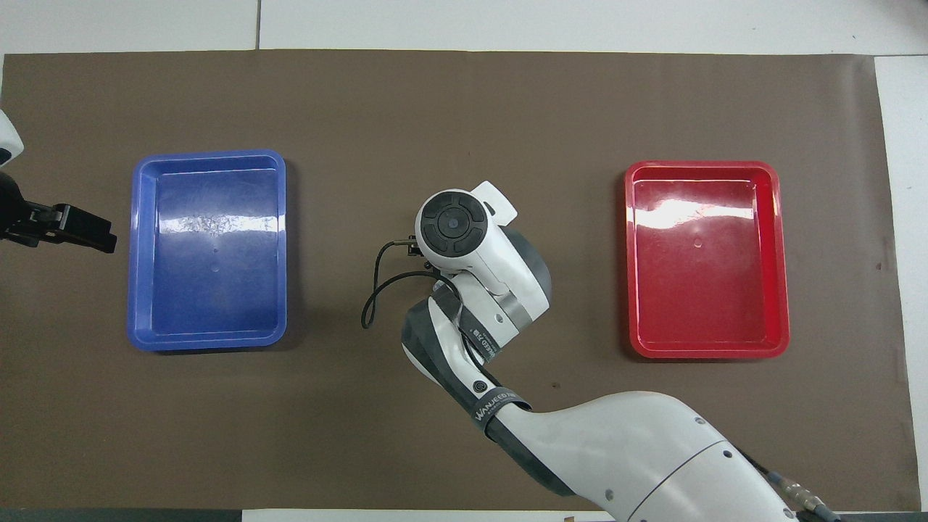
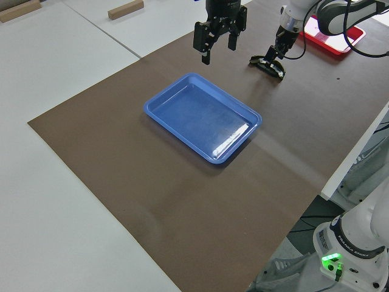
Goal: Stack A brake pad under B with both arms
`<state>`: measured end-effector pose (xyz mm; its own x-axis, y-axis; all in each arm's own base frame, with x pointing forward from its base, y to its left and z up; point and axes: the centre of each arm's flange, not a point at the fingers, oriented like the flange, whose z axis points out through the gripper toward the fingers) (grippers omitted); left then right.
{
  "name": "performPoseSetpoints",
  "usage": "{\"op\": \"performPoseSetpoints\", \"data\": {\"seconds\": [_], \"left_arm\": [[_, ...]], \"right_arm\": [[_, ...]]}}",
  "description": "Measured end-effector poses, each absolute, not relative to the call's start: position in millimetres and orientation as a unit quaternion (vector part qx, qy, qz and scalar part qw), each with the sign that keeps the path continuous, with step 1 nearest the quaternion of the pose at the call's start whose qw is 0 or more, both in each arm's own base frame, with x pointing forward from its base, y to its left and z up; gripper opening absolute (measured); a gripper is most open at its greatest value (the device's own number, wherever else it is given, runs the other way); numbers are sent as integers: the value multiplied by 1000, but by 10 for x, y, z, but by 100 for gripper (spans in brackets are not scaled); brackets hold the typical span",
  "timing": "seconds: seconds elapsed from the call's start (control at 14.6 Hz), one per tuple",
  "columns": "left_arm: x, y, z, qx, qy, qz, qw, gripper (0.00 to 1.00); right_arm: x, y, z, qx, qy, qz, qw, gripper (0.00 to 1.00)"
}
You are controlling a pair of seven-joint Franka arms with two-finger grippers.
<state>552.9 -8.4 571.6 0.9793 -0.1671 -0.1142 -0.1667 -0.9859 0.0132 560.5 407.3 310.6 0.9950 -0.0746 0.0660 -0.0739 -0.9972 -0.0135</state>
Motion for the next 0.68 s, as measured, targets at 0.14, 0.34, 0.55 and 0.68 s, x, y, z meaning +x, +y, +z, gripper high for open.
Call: {"op": "performPoseSetpoints", "data": {"seconds": [0.14, 0.34, 0.55, 0.68], "left_arm": [[5529, -81, 5716, 995, -84, -58, 2, 100], [5529, -77, 5716, 995, -83, -58, 2, 100], [5529, -76, 5716, 995, -83, -58, 2, 100], [5529, -76, 5716, 995, -83, -58, 2, 100]], "right_arm": [[5705, 3901, 3377, -998, 52, -38, 4, 100], [6017, 3205, 4062, -993, 103, -60, 13, 100], [6198, 2200, 4722, -991, 119, -60, 6, 100], [6157, 1690, 4999, -993, 115, -40, -5, 100]]}}
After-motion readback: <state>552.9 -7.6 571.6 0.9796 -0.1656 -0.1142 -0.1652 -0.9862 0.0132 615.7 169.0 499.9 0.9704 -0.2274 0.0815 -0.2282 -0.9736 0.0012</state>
